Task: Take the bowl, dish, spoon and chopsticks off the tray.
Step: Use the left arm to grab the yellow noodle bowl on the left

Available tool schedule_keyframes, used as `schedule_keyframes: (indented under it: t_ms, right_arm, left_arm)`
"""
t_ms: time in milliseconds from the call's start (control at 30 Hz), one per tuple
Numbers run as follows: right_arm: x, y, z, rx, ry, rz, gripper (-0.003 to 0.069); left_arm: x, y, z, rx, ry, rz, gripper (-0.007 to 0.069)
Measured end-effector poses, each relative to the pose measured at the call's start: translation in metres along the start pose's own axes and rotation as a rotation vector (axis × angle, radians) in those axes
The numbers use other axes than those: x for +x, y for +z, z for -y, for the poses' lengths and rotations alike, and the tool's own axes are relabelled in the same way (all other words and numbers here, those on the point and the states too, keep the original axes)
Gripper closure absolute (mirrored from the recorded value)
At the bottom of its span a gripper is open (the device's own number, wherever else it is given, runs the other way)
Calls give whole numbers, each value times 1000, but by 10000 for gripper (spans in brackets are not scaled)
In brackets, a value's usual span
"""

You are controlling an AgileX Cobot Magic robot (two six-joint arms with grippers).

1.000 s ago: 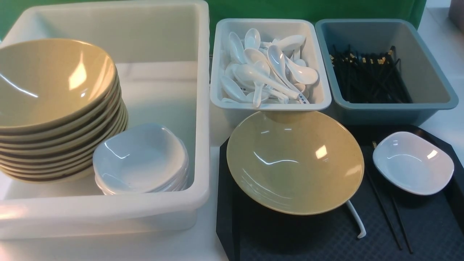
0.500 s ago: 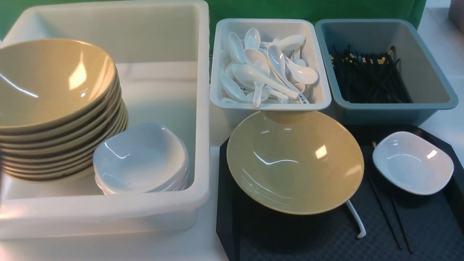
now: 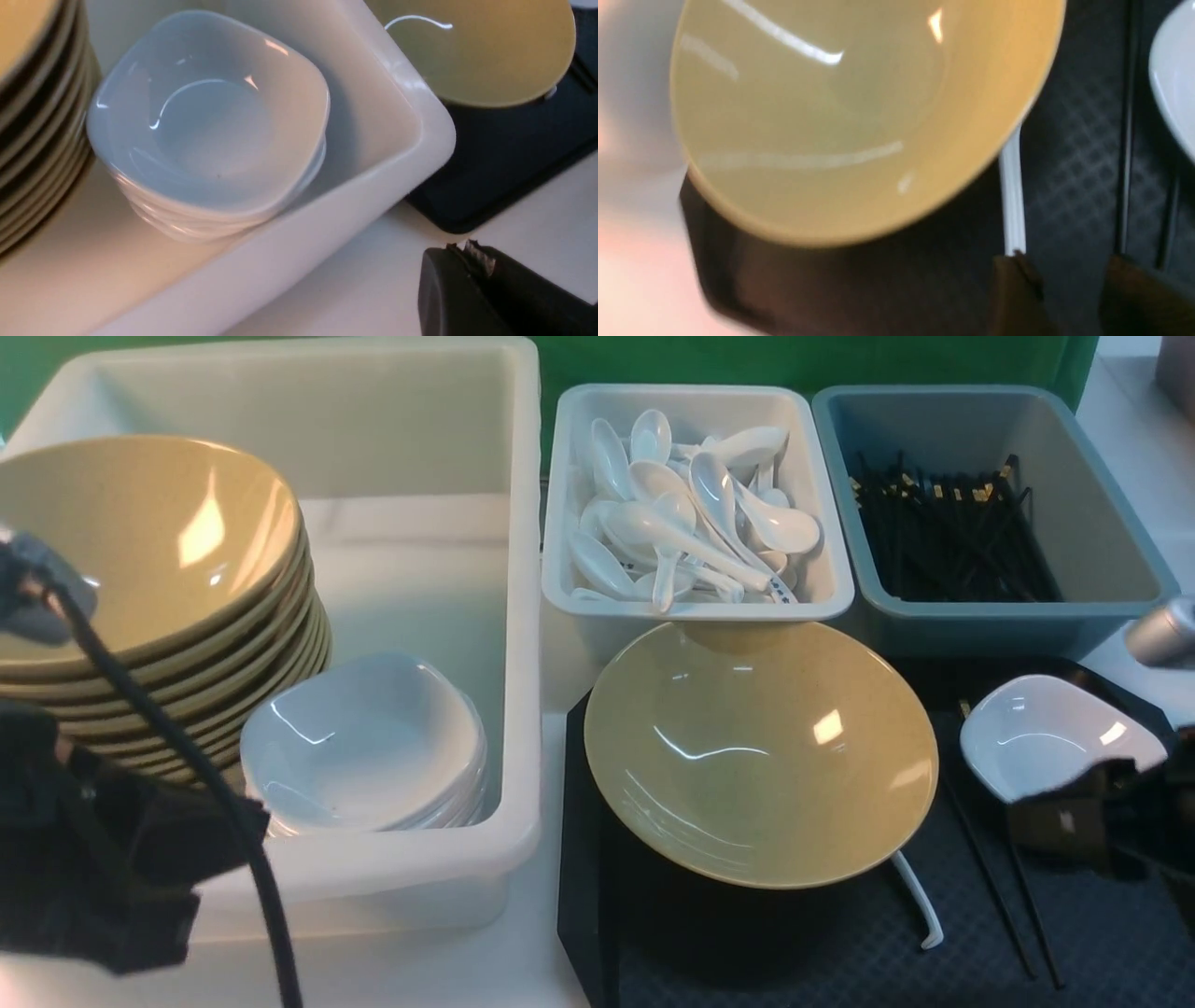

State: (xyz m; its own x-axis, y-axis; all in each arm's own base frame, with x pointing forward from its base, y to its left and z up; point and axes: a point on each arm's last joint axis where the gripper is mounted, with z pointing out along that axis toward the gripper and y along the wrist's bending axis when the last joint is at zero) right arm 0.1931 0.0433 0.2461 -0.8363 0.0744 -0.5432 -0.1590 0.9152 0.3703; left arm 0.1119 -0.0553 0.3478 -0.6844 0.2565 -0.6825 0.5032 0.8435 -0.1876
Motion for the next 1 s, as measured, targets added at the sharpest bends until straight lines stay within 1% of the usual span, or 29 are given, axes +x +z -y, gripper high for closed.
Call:
schedule_keyframes:
  t_ms: [33,67,133,167,233,300,433,533,600,667,700,733,767,800,833,867,900,933,1000]
  right_arm:
    - [-6,8,3,2,23,-4,293]
    - [-17,20,5,-11,64,-10,238]
    - [-24,31,5,-40,97,-24,211]
    - [-26,32,5,-45,99,-22,207]
    - [-36,51,6,-102,140,-34,195]
    - [-40,60,8,-113,159,-41,193]
    - [-40,81,18,-89,174,-89,193]
    - [-38,83,19,-87,151,-114,193]
    - [-37,81,17,-98,132,-127,193]
    - [-37,69,10,-123,92,-123,193]
    - [-38,61,7,-132,68,-114,193]
    - [-38,54,4,-137,45,-104,195]
    - [-37,40,-2,-136,-13,-85,199]
    - [-38,36,-3,-135,-23,-74,200]
    - [-37,24,-7,-128,-59,-58,208]
    - [-35,17,-9,-119,-92,-57,220]
    - [-31,0,-13,-98,-153,-45,242]
    - [-25,-16,-16,-71,-202,-40,281]
    - [-16,-36,-20,-38,-246,-40,351]
  left_arm:
    - [3,-3,1,-2,11,-8,634]
    - [8,-11,4,-20,31,0,634]
    - [11,-16,5,-31,46,17,634]
    - [13,-19,6,-36,53,26,634]
    - [21,-32,10,-75,83,71,634]
    - [24,-38,11,-93,94,91,634]
    - [36,-53,14,-142,92,149,634]
    - [37,-57,16,-143,61,180,634]
    - [35,-57,17,-126,47,206,634]
    - [25,-52,21,-53,31,246,634]
    - [20,-48,21,-32,35,249,634]
    - [13,-43,23,21,36,256,634]
    - [1,-33,24,98,23,244,634]
    - [0,-31,24,108,32,242,634]
    - [-11,-20,24,180,15,224,634]
    - [-17,-14,24,215,23,216,634]
    - [-32,4,21,298,12,183,634]
    - [-44,16,21,368,22,168,634]
    - [-60,36,21,436,43,131,634]
